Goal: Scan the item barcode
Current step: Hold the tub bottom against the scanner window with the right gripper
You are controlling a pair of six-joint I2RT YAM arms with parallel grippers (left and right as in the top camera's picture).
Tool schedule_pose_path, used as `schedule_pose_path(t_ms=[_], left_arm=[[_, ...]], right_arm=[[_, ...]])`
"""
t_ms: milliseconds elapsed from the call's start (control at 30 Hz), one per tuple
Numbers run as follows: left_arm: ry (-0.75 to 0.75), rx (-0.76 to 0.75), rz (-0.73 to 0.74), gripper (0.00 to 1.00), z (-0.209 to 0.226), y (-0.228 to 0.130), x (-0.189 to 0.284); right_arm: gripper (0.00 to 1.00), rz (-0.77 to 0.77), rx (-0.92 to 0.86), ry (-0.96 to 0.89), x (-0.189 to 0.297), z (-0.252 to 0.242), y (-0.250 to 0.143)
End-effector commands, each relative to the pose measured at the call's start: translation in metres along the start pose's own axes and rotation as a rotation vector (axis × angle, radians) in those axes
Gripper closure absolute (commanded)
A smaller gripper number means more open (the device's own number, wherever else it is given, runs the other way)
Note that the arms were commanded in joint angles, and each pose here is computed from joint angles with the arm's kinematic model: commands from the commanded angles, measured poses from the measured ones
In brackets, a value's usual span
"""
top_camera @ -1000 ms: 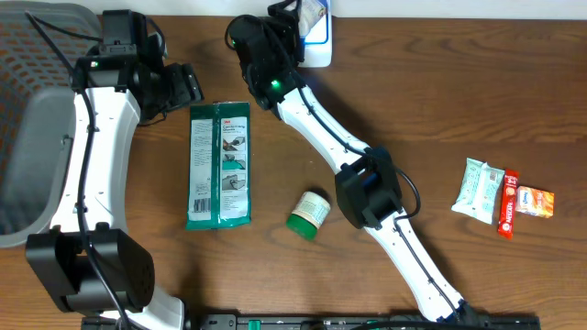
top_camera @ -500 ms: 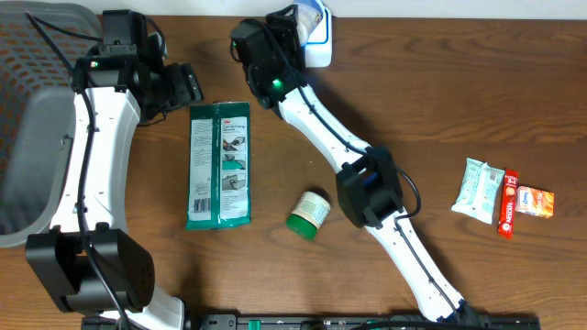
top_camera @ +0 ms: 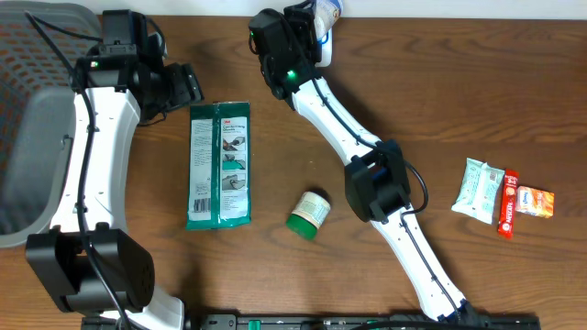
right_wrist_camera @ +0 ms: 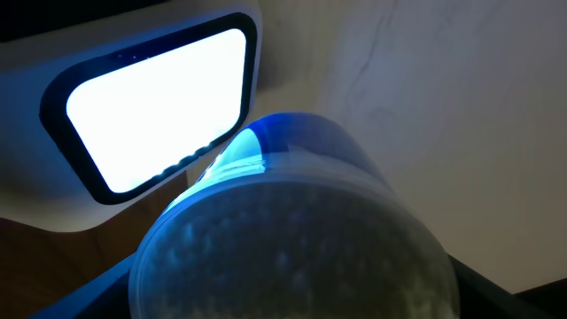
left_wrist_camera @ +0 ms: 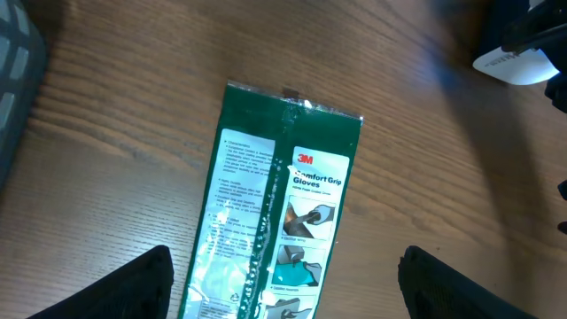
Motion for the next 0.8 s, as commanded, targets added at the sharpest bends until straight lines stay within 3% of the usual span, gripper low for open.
schedule_pose_path(t_ms=[0,767], left_arm=[[0.014,0.002,0.003,0.19,0.002,0.000,-0.002],[0.014,0.002,0.003,0.19,0.002,0.000,-0.002]], right_arm=[[0.99,-0.003,0.063,0.003,0.001,0.003,0.004],[0.99,-0.028,0.024,-0.023,0.011,-0.001,0.013]])
Point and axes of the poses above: each gripper's point midway between its finger pads, its own x axis back along the fingers, its own z axis along the line the jaws close on, y = z × x, the point moved 9 cm from there along x, back along the fingers, and after that the axes turned 11 degrees about x, right-handed, at the moved point
